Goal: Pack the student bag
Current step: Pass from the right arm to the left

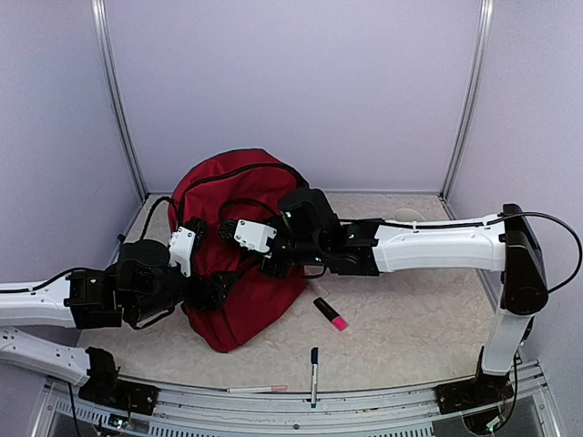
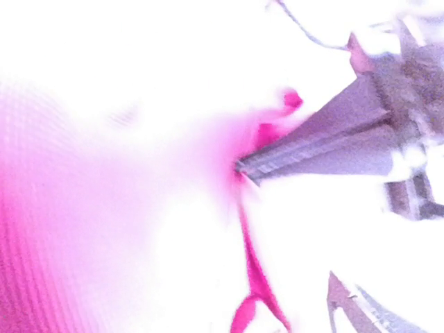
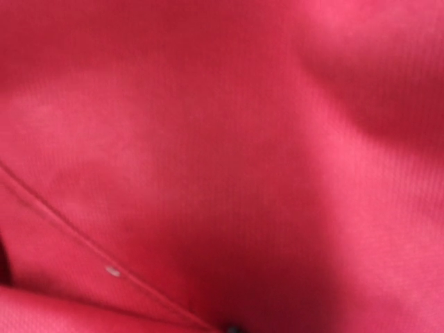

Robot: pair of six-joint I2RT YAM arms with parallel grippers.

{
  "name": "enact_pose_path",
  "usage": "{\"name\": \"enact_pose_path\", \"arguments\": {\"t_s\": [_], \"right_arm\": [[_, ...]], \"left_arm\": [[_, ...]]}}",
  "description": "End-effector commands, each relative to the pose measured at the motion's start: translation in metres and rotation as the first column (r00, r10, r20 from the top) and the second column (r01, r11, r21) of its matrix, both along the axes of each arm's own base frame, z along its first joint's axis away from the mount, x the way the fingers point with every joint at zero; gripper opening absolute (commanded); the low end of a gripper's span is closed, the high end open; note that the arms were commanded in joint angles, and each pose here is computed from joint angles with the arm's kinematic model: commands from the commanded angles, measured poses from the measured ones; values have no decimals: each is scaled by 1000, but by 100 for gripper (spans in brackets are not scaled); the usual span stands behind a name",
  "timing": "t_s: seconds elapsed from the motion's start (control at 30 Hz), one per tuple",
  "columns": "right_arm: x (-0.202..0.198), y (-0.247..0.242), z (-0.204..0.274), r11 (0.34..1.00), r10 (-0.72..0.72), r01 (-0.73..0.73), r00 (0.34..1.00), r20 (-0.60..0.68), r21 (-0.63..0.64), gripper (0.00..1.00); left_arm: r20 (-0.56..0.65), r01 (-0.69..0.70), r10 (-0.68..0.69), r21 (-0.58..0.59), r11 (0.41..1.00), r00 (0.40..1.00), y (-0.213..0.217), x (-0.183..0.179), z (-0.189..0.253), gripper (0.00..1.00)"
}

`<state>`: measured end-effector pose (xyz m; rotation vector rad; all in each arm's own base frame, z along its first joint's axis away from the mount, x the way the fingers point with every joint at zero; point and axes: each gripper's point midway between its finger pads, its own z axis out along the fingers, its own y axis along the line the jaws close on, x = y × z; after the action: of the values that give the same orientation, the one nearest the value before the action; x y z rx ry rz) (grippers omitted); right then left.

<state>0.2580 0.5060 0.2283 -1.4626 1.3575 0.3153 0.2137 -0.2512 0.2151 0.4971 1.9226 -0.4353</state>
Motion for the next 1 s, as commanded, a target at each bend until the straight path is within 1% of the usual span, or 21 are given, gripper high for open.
{"name": "enact_pose_path", "arguments": {"t_s": [0.0,0.03,0.2,0.27,0.33,0.4,0.53,0.67,0.77,0.83,0.87,0.97], "right_arm": [[-21,14,33,987,106,-103,994,-20,121,0],[-23,14,34,985,120,-116,993,-22,125,0],[-37,11,43,973,180,-174,983,-27,153,0],[-37,9,46,972,178,-172,984,-24,159,0],[-36,6,45,975,168,-163,986,-21,153,0],[-35,2,44,978,154,-149,988,-21,146,0],[-28,-11,45,989,83,-78,996,-30,129,1],[-31,-37,53,990,14,0,995,-95,144,23],[-43,-61,50,987,-6,42,975,-222,156,41],[-44,-81,36,987,-51,102,936,-349,127,50],[-41,-92,24,985,-89,143,906,-414,100,54],[-24,-136,-18,943,-274,333,767,-580,-4,59]], "left_arm": [[65,-16,18,-32,999,998,-6,17,18,88],[65,-7,9,-30,1000,998,-8,18,17,82],[51,52,-51,-12,999,997,-22,16,9,44],[43,57,-56,-7,998,997,-23,16,6,24],[42,58,-57,-14,998,998,-23,15,6,10],[42,54,-54,-18,998,998,-21,14,5,1],[45,25,-23,-42,999,999,-13,14,8,0],[47,-21,24,-60,998,999,-5,17,9,0],[50,-48,51,-53,997,997,-2,18,7,0],[55,-61,63,-49,997,996,-2,18,6,0],[56,-65,68,-49,997,996,-2,18,6,0],[58,-82,85,-57,995,995,-1,18,8,0]]}}
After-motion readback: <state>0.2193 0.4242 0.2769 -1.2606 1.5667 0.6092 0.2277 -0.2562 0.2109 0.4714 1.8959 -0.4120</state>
